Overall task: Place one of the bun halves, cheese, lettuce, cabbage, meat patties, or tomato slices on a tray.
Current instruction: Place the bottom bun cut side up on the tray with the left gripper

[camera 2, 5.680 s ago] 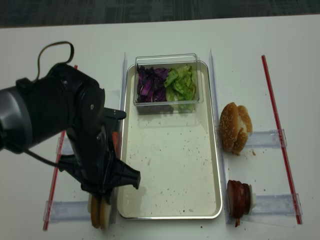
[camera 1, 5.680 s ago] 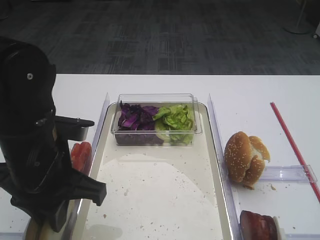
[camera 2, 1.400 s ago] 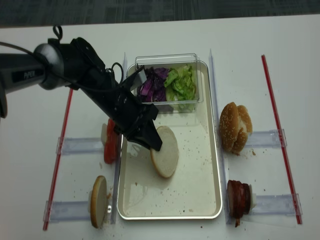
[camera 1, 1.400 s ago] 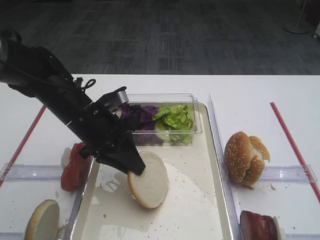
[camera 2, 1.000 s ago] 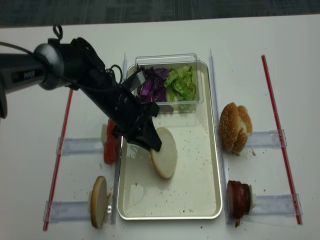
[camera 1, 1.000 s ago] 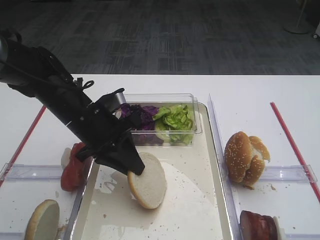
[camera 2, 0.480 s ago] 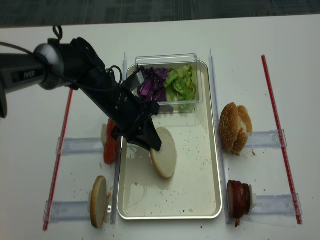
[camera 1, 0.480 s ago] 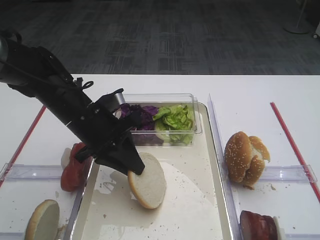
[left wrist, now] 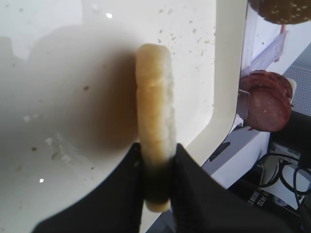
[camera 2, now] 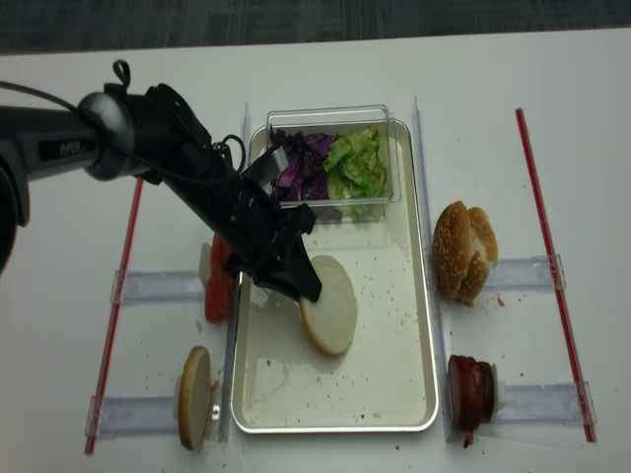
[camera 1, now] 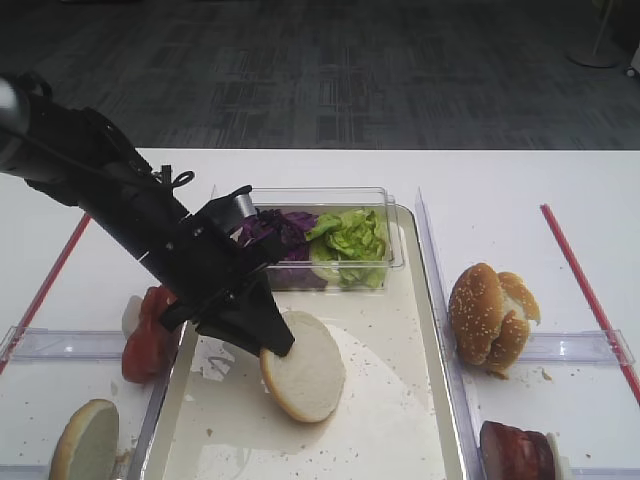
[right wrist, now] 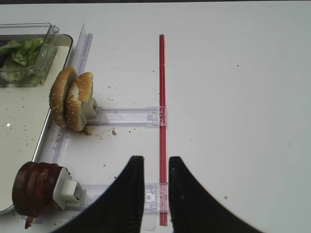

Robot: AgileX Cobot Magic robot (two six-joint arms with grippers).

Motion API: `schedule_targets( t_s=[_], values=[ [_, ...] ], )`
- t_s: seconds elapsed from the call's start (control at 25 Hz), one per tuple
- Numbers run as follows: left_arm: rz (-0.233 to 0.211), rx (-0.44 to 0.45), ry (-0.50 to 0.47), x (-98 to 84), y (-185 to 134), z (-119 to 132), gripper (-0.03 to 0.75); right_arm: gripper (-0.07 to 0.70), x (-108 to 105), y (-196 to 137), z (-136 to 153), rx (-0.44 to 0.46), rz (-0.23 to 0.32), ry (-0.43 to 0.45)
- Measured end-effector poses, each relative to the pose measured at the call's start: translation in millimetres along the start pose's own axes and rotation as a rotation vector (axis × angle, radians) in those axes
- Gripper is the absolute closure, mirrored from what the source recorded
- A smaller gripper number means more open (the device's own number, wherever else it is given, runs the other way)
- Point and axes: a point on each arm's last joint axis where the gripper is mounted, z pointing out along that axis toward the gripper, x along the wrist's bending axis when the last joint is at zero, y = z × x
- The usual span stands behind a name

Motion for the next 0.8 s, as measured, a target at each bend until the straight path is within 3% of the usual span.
schedule_targets(
  t_s=[0.16, 0.48, 0.8],
  values=[
    [0.006, 0.0, -0.006, 0.7, 1, 1, 0.615, 0.456, 0, 0, 0, 0.0, 0.0, 0.0],
    [-0.03, 0.018, -0.026, 10.3, 4, 11, 0.615, 0.456, 0, 0, 0, 0.0, 0.0, 0.0],
    [-0.027, 0.019, -0.025, 10.3, 4, 11, 0.615, 0.456, 0, 0, 0, 0.0, 0.0, 0.0]
  ],
)
